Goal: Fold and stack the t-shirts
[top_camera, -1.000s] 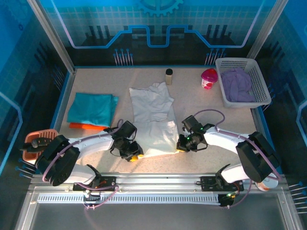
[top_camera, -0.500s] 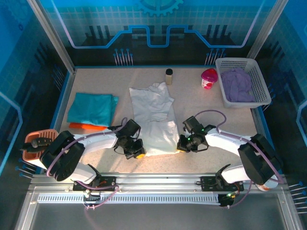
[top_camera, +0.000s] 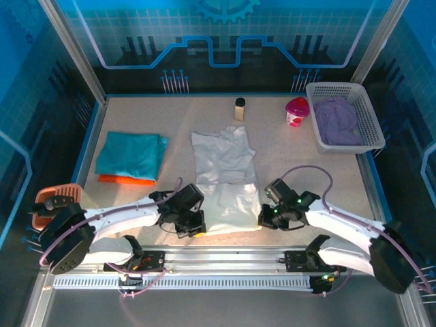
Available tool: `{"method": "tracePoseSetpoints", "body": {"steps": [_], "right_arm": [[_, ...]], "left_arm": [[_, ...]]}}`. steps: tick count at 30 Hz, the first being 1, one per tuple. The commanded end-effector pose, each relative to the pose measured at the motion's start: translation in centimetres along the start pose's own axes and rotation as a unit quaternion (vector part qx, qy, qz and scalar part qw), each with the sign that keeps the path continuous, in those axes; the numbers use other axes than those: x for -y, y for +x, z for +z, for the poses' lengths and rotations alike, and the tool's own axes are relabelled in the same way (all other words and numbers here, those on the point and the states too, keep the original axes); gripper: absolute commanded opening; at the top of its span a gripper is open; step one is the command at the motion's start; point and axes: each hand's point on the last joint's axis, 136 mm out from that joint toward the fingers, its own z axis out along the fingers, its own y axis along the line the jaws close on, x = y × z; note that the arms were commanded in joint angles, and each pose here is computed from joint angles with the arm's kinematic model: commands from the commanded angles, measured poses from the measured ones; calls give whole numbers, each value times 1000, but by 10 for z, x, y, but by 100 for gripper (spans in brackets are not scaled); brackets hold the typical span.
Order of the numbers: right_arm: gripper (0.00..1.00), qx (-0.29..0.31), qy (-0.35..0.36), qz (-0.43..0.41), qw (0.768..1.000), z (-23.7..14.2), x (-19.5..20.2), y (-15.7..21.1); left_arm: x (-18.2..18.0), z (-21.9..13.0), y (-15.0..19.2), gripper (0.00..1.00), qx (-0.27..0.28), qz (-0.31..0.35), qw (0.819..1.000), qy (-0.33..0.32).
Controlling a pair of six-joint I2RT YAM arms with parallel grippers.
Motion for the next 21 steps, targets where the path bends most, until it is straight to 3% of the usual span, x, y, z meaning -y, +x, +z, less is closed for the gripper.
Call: {"method": "tracePoseSetpoints", "body": {"steps": [1,4,11,21], "right_arm": [[0,-6,49,40,998,-12,33,24],[0,14,36,49,998,-32,35,31],[0,67,19,50,996,-84,29,28],[0,131,-19,-5,991,-122,-37,-33]], "left_arm": [[-12,-6,19,0,7,-23,999,-22],[5,-18,28,0,18,7,1000,-3],[31,-47,31,0,38,-2,999,34],[98,-96,-6,0,98,28,988,113]]}}
